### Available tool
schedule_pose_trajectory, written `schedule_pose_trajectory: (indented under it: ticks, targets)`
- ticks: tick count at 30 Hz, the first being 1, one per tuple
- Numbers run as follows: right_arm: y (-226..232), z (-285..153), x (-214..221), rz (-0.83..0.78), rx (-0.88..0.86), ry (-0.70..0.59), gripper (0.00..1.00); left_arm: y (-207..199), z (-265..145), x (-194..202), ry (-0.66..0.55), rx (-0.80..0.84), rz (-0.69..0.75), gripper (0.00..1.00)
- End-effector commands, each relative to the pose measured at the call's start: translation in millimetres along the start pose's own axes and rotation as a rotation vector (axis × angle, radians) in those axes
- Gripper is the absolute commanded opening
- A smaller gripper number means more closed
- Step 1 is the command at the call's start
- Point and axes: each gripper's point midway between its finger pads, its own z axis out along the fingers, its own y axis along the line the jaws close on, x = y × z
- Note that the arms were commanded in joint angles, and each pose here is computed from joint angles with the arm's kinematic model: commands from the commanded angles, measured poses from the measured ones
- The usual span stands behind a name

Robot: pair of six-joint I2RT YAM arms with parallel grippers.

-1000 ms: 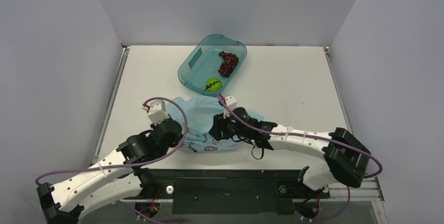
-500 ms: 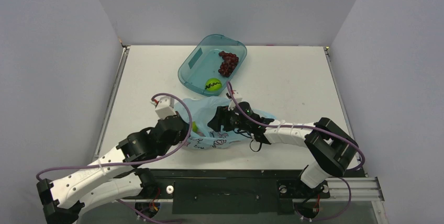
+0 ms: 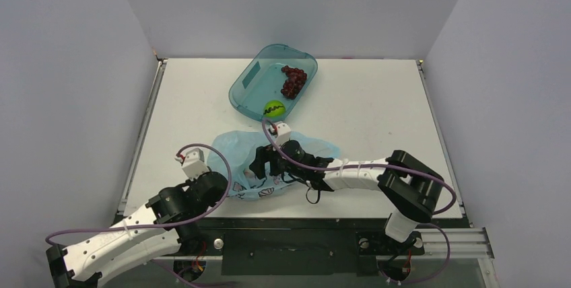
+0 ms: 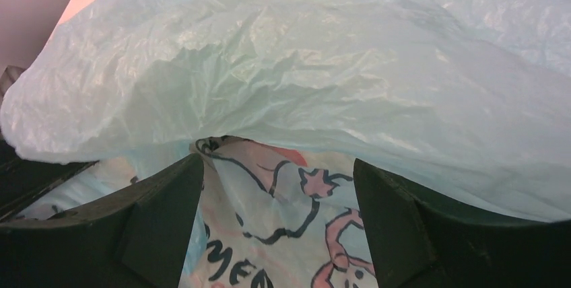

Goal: Take the fake fruits out of the plastic bag
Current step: Adjust the plastic bag at the center of the board, then take out the fake fruit from the plastic bag.

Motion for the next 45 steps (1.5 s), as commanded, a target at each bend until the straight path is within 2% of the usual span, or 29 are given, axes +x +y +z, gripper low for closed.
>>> schedule_pose_trajectory:
  ticks: [1, 4, 6, 7, 9, 11, 12, 13, 14, 16, 19, 20, 23, 26, 27, 28, 29, 31, 33, 39, 45]
  targets:
    - [10.1, 24.1, -28.7, -0.017, 0.027, -0.114, 0.77, -18.5, -2.6, -3.7, 0.003, 0.064, -0.016, 0.00]
    - [16.6, 32.1, -28.0, 0.019, -0.002, -0.120, 0.74, -58.4, -15.7, -11.9, 0.015, 0.241, -0.031, 0.00]
    - [18.7, 33.5, -26.9, 0.042, -0.025, -0.120, 0.74, -97.2, -40.5, -22.4, 0.042, 0.420, -0.022, 0.21]
    - [18.6, 34.0, -26.2, 0.046, -0.029, -0.117, 0.74, -106.2, -48.3, -29.5, 0.029, 0.462, 0.005, 0.35]
    - [17.3, 34.5, -24.9, 0.057, -0.041, -0.104, 0.73, -115.0, -65.1, -47.0, 0.013, 0.484, 0.017, 0.48]
    - [11.6, 34.3, -22.3, 0.069, -0.042, -0.091, 0.73, -117.3, -79.1, -64.8, -0.014, 0.484, 0.042, 0.51]
    - [6.7, 33.8, -20.2, 0.078, -0.041, -0.085, 0.73, -121.0, -91.1, -83.0, -0.050, 0.490, 0.026, 0.51]
    - [2.2, 33.4, -21.8, 0.085, -0.038, -0.088, 0.72, -109.8, -87.2, -82.9, -0.043, 0.424, 0.067, 0.51]
    - [1.5, 32.6, -19.5, 0.093, -0.047, -0.081, 0.72, -109.9, -98.2, -103.1, -0.087, 0.408, 0.055, 0.51]
    - [-1.2, 32.1, -18.5, 0.103, -0.056, -0.074, 0.72, -94.2, -98.9, -117.8, -0.107, 0.292, 0.107, 0.49]
    - [-0.1, 32.5, -19.3, 0.108, -0.080, -0.079, 0.72, -71.3, -85.9, -133.5, -0.104, 0.103, 0.175, 0.47]
    - [1.5, 33.4, -18.8, 0.110, -0.090, -0.074, 0.72, -71.4, -84.6, -134.1, -0.079, 0.105, 0.206, 0.46]
    - [4.8, 36.1, -20.2, 0.120, -0.113, -0.072, 0.72, -52.9, -65.4, -149.1, -0.061, 0.023, 0.141, 0.48]
    - [11.2, 40.7, -19.3, 0.117, -0.142, -0.057, 0.72, -33.6, -31.2, -145.4, -0.027, -0.016, 0.088, 0.52]
    - [14.7, 41.5, -20.7, 0.118, -0.154, -0.055, 0.72, -18.3, -13.9, -134.3, 0.028, -0.048, 0.048, 0.52]
    - [14.3, 43.1, -18.4, 0.119, -0.155, -0.049, 0.73, -9.6, 2.4, -137.3, 0.037, -0.068, 0.017, 0.50]
    - [16.0, 43.5, -19.0, 0.120, -0.163, -0.049, 0.73, -4.9, 15.6, -119.3, 0.105, -0.058, 0.004, 0.50]
    - [17.3, 45.4, -18.8, 0.120, -0.169, -0.044, 0.75, 5.5, 41.2, -105.1, 0.153, -0.070, -0.028, 0.48]
    - [18.0, 48.7, -15.6, 0.118, -0.176, -0.033, 0.76, 8.3, 61.8, -95.5, 0.165, -0.066, -0.051, 0.46]
    - [25.4, 55.4, -11.6, 0.109, -0.208, -0.023, 0.76, 3.0, 92.6, -62.7, 0.224, -0.004, -0.107, 0.41]
    - [27.6, 66.0, -12.3, 0.102, -0.209, -0.024, 0.77, -6.0, 117.5, -32.3, 0.308, 0.015, -0.084, 0.41]
